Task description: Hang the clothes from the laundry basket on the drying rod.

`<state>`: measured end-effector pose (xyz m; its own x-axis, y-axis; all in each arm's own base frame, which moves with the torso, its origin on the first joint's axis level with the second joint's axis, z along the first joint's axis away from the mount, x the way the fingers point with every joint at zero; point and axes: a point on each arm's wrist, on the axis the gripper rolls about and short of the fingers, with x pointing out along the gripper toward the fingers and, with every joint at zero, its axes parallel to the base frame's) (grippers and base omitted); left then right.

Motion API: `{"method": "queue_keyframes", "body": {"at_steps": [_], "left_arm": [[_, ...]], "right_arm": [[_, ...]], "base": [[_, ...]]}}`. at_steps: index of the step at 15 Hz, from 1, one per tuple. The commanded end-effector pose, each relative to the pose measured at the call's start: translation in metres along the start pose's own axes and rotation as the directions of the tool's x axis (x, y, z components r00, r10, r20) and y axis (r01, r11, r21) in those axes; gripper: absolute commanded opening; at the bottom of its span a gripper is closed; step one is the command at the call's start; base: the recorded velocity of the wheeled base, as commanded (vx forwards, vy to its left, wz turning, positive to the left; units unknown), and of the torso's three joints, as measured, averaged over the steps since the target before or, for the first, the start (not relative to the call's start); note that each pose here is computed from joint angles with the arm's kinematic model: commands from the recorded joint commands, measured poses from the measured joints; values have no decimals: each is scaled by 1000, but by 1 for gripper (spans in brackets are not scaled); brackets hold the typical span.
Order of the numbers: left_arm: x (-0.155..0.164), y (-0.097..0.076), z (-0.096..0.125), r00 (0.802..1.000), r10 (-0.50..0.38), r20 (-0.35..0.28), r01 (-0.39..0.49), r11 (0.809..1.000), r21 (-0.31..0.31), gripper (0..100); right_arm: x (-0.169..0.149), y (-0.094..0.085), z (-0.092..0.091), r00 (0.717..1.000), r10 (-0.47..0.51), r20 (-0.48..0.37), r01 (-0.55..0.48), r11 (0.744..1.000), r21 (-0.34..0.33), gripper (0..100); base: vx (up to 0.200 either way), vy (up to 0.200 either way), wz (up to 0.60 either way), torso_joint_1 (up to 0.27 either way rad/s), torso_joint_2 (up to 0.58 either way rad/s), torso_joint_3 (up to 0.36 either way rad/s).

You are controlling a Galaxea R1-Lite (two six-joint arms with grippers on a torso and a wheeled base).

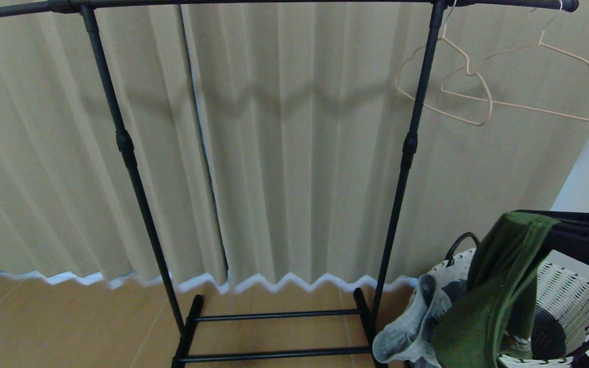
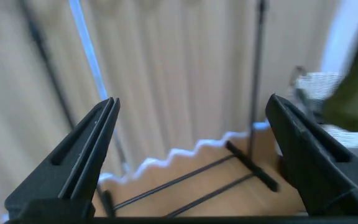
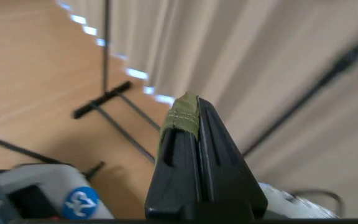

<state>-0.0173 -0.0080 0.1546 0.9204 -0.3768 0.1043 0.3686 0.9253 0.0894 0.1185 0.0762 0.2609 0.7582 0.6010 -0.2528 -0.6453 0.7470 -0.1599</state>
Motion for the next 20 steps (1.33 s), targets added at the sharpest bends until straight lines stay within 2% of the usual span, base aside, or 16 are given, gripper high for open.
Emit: {"method": "queue_keyframes", "body": {"at_steps": [1,2,3,4,6,8,9,11,13,15,16,17,18,19,20], "left_arm": [[48,17,40,987,-138,-87,134,990,-47,100],[61,20,45,977,-185,-101,179,982,-61,100],[80,22,52,958,-257,-125,247,965,-84,100],[88,22,54,950,-279,-138,268,959,-94,100],[126,19,55,899,-382,-216,356,923,-148,100],[148,12,55,871,-420,-255,389,906,-166,100],[163,0,56,851,-442,-284,411,896,-167,100],[181,-22,51,825,-457,-332,421,890,-177,100],[199,-52,45,784,-524,-333,478,852,-215,100],[211,-78,36,739,-589,-328,528,808,-261,100],[216,-85,32,726,-602,-332,539,798,-270,100],[231,-103,25,708,-615,-346,550,788,-276,100],[240,-114,25,709,-616,-344,550,788,-276,100],[249,-133,29,710,-621,-332,552,784,-284,100],[259,-147,33,718,-619,-319,542,785,-301,100]], "right_arm": [[27,2,6,998,47,-42,-46,999,20,0],[32,3,9,998,55,-41,-54,998,30,0],[35,5,15,997,69,-28,-68,997,44,0],[38,5,17,997,75,-27,-74,996,53,0],[46,10,23,994,104,-24,-102,990,95,0],[49,9,26,994,104,-21,-101,990,95,0],[54,11,30,993,114,-9,-112,989,92,0],[61,11,36,994,113,11,-114,990,89,0],[66,11,38,993,110,47,-114,990,87,0],[64,11,39,992,106,74,-114,986,123,0],[64,11,38,992,106,71,-115,985,131,0],[67,12,34,993,108,53,-114,984,133,0],[67,12,33,993,108,48,-114,984,135,0],[67,12,33,992,111,52,-117,984,138,0],[65,12,33,992,111,53,-117,984,138,0]], "base": [[0,0,0,0,0,0],[0,0,0,0,0,0],[0,0,0,0,0,0],[0,0,0,0,0,0],[0,0,0,0,0,0],[0,0,0,0,0,0],[0,0,0,0,0,0],[0,0,0,0,0,0],[0,0,0,0,0,0],[0,0,0,0,0,0],[0,0,0,0,0,0],[0,0,0,0,0,0],[0,0,0,0,0,0],[0,0,0,0,0,0],[0,0,0,0,0,0]]}}
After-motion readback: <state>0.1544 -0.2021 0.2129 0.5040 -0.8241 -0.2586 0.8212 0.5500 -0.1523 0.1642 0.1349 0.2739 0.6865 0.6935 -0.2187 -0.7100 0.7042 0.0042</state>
